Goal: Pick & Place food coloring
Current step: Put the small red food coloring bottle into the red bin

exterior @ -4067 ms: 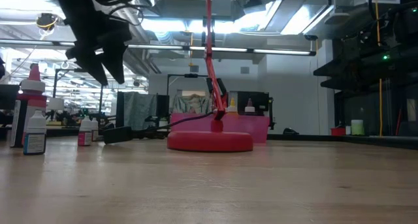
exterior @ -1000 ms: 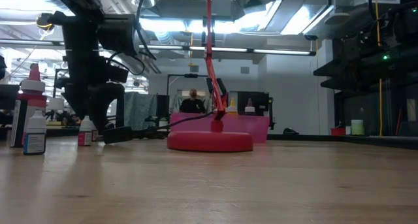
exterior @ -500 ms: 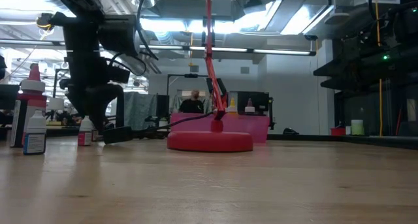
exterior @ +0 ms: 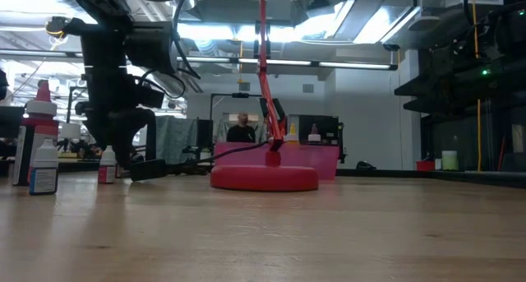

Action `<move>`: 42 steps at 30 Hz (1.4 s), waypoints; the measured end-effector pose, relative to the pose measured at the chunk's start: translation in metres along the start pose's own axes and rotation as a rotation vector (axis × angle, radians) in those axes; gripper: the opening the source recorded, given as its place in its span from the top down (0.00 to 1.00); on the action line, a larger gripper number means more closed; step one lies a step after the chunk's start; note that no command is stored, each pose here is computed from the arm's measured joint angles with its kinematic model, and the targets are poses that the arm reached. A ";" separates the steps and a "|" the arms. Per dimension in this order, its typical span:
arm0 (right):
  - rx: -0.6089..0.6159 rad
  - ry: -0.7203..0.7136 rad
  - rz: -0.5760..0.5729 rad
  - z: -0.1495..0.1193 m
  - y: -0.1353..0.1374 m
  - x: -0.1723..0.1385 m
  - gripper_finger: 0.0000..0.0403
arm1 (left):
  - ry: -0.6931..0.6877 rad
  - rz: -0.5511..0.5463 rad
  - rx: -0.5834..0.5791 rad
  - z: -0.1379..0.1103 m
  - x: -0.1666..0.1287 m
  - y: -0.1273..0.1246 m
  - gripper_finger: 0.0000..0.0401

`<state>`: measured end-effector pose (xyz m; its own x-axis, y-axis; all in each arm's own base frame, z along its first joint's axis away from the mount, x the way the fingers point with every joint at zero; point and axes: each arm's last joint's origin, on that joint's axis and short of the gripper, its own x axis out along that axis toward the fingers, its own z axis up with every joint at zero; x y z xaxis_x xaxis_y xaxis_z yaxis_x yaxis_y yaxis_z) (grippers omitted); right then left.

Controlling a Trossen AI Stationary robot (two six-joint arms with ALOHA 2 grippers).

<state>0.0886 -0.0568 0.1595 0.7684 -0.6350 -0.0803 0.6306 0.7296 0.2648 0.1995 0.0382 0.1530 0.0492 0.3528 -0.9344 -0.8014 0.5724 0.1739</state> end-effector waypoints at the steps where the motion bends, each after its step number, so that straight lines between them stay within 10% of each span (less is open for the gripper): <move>1: 0.001 0.000 0.000 0.000 0.000 0.000 0.24 | 0.001 0.000 0.000 0.000 0.000 0.000 0.55; 17: 0.000 0.000 0.000 0.000 0.000 0.000 0.24 | -0.037 -0.034 0.029 0.002 -0.010 0.002 0.87; 34: 0.001 -0.001 0.000 0.000 0.000 0.000 0.24 | -0.288 -0.210 -0.103 0.031 -0.073 0.045 0.86; 42: -0.001 0.000 0.000 0.000 0.000 0.000 0.24 | -0.409 -0.115 0.090 0.078 -0.093 0.080 0.86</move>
<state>0.0886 -0.0568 0.1595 0.7684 -0.6350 -0.0803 0.6306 0.7297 0.2643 0.1776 0.1092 0.2782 0.3820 0.5364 -0.7526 -0.7225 0.6811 0.1187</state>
